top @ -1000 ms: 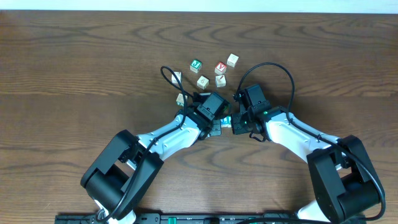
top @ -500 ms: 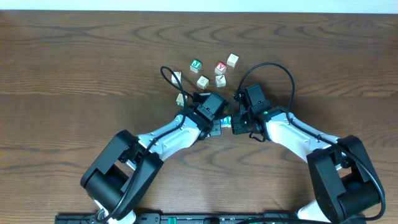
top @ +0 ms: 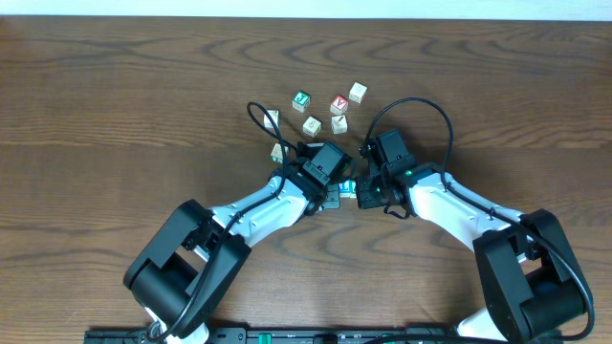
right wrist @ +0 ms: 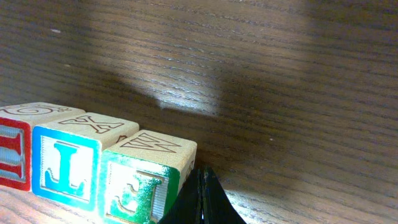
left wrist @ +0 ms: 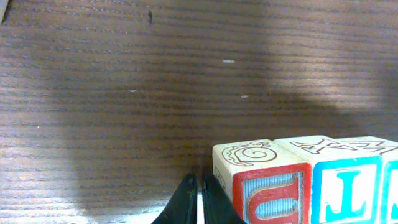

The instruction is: Lift 3 blocks

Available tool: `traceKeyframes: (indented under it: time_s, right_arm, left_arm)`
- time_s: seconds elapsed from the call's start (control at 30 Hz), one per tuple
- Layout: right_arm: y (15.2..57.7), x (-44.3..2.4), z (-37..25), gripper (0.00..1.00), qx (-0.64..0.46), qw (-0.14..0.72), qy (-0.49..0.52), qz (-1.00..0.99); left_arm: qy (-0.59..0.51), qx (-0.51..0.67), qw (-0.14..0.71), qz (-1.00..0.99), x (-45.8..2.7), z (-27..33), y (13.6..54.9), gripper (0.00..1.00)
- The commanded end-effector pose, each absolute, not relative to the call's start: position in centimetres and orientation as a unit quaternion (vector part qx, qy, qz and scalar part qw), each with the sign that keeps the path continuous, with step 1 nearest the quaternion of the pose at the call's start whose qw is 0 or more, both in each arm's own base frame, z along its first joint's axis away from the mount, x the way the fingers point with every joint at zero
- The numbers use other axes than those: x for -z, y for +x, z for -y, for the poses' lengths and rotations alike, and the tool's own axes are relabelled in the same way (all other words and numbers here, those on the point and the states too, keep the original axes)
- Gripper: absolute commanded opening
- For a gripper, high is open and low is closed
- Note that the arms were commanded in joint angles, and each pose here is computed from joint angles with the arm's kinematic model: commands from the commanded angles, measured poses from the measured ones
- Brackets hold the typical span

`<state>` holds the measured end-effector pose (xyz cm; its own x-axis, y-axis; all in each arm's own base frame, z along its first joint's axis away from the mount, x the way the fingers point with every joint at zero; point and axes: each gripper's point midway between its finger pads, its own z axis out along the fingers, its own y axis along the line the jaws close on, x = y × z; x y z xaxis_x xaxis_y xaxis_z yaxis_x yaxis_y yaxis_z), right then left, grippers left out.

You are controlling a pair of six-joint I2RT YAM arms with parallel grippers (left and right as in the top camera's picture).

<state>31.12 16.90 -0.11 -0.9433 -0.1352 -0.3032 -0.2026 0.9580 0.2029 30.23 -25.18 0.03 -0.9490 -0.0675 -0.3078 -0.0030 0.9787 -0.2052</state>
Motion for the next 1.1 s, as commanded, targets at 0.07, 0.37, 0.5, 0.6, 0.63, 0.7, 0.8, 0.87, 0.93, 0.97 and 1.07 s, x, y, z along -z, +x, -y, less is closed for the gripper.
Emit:
traceKeyframes:
  time_s: [0.07,0.37,0.5,0.6,0.63,0.7,0.8,0.87,0.93,0.97,1.07]
  right_arm:
    - [29.1,-2.3,-22.2,0.01,-0.219,0.121,-0.136,-0.959]
    - [29.1,-2.5,-22.2,0.01,-0.218,0.118,-0.136,-0.959]
    - [29.1,-2.6,-22.2,0.01,-0.217,0.116,-0.136,-0.96]
    - [29.2,-2.9,-22.3,0.01,-0.217,0.116,-0.136,-0.96]
    - [29.3,-3.0,-22.3,0.01,-0.218,0.117,-0.136,-0.959]
    - [29.3,-3.1,-22.4,0.01,-0.217,0.116,-0.136,-0.96]
    - [29.3,-3.1,-22.4,0.01,-0.217,0.116,-0.136,-0.96]
    - [29.3,-3.1,-22.3,0.01,-0.217,0.114,-0.135,-0.96]
    - [29.2,-3.2,-22.3,0.01,-0.216,0.112,-0.135,-0.96]
    - [29.2,-3.2,-22.3,0.01,-0.216,0.112,-0.135,-0.96]
    - [29.4,-3.9,-22.4,0.01,-0.215,0.112,-0.139,-0.96]
  left_arm:
    - [0.016,0.172,0.155,-0.973,-2.7,28.5,29.0,0.08]
    - [0.02,0.178,0.159,-0.971,-3.3,28.8,28.9,0.07]
    - [0.025,0.178,0.159,-0.971,-3.3,29.1,28.6,0.07]
    - [0.025,0.18,0.16,-0.97,-3.5,29.2,28.6,0.07]
    - [0.026,0.182,0.163,-0.969,-3.7,29.2,28.6,0.07]
    - [0.027,0.184,0.166,-0.968,-4.0,29.2,28.7,0.08]
    - [0.029,0.188,0.171,-0.967,-4.6,29.3,28.8,0.07]
    - [0.029,0.19,0.173,-0.966,-4.8,29.3,28.8,0.07]
    - [0.029,0.191,0.174,-0.966,-4.9,29.4,28.8,0.08]
    - [0.029,0.192,0.175,-0.965,-5.0,29.4,28.8,0.07]
    - [0.028,0.191,0.177,-0.965,-5.0,29.3,28.9,0.08]
